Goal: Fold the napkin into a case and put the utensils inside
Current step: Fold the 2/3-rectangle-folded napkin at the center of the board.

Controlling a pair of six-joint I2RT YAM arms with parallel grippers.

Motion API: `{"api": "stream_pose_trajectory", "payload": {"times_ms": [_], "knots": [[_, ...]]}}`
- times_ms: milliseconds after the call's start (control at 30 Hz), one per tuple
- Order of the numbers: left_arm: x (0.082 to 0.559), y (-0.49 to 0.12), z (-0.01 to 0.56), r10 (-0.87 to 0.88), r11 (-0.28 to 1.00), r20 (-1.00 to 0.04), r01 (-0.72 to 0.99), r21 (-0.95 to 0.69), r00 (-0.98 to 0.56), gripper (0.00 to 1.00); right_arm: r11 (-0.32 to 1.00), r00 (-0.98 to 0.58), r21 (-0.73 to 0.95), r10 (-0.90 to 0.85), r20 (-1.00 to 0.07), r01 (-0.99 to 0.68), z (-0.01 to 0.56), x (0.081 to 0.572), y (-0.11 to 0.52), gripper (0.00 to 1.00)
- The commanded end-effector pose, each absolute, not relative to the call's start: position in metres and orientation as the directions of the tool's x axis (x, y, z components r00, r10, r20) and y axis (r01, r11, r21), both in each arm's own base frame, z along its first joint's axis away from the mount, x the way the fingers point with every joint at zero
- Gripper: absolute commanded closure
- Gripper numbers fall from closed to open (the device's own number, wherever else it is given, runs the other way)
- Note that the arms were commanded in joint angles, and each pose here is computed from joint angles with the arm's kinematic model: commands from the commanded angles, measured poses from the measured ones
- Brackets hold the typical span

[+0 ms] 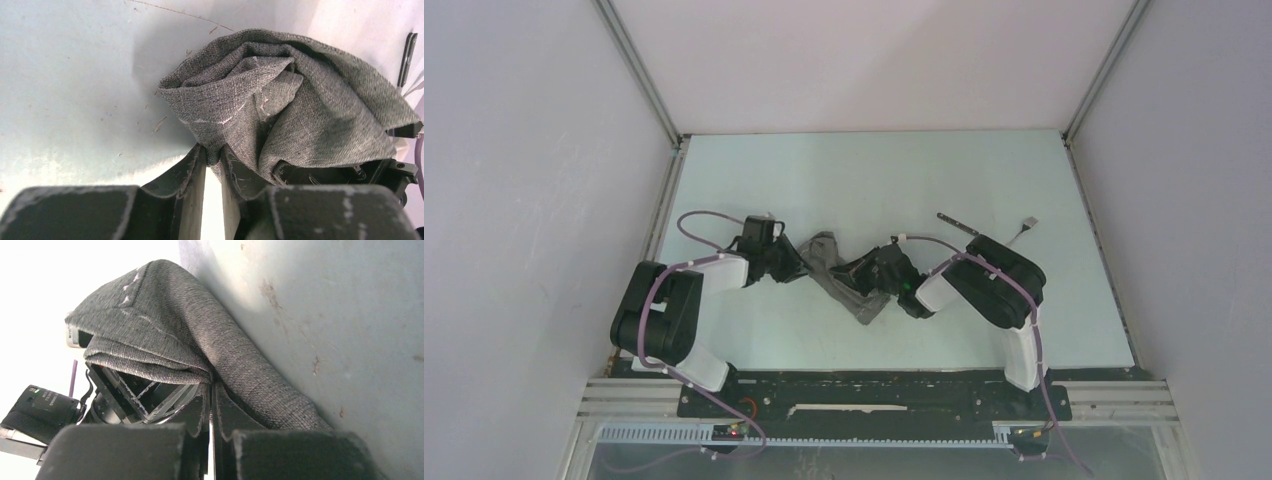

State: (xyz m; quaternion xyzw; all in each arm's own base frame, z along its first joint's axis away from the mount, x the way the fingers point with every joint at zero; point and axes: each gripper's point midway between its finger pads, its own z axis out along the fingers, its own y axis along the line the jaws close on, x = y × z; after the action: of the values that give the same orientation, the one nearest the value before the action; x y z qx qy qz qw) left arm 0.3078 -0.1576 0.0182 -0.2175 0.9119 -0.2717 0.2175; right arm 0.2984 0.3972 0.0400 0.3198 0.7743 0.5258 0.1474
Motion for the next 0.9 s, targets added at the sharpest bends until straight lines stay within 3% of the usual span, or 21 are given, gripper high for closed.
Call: {"api": "stream_pose_trajectory", "payload": {"times_ms": [0,267,467,533,667,867], "knots": [[0.303,-0.151,0.013,-0.463,0.813,-0.306,-0.261,-0.52,-0.832,0.74,0.234,-0.729,0.912,0.678,0.094,0.335,0.052,0.293,0.401,1.0],[0.296,-0.121,0.024,-0.43,0.884,-0.405,-0.285,-0.37,-0.807,0.58,0.247,-0.729,0.911,0.68,0.08,0.33,0.038,0.293,0.401,1.0],[0.301,-0.111,0.088,-0.419,0.896,-0.519,-0.246,-0.369,-0.745,0.43,0.301,-0.745,0.907,0.666,0.021,0.295,0.027,0.293,0.397,1.0],[0.303,-0.116,0.107,-0.408,0.899,-0.514,-0.232,-0.372,-0.755,0.37,0.322,-0.75,0.901,0.661,0.006,0.291,0.023,0.291,0.395,1.0],[0.298,-0.141,0.115,-0.394,0.907,-0.394,-0.282,-0.313,-0.831,0.35,0.338,-0.734,0.897,0.679,-0.024,0.283,0.021,0.294,0.391,1.0],[0.314,-0.168,0.126,-0.282,0.955,-0.444,-0.292,-0.047,-0.851,0.29,0.357,-0.727,0.892,0.685,-0.049,0.276,0.017,0.296,0.388,1.0]]}}
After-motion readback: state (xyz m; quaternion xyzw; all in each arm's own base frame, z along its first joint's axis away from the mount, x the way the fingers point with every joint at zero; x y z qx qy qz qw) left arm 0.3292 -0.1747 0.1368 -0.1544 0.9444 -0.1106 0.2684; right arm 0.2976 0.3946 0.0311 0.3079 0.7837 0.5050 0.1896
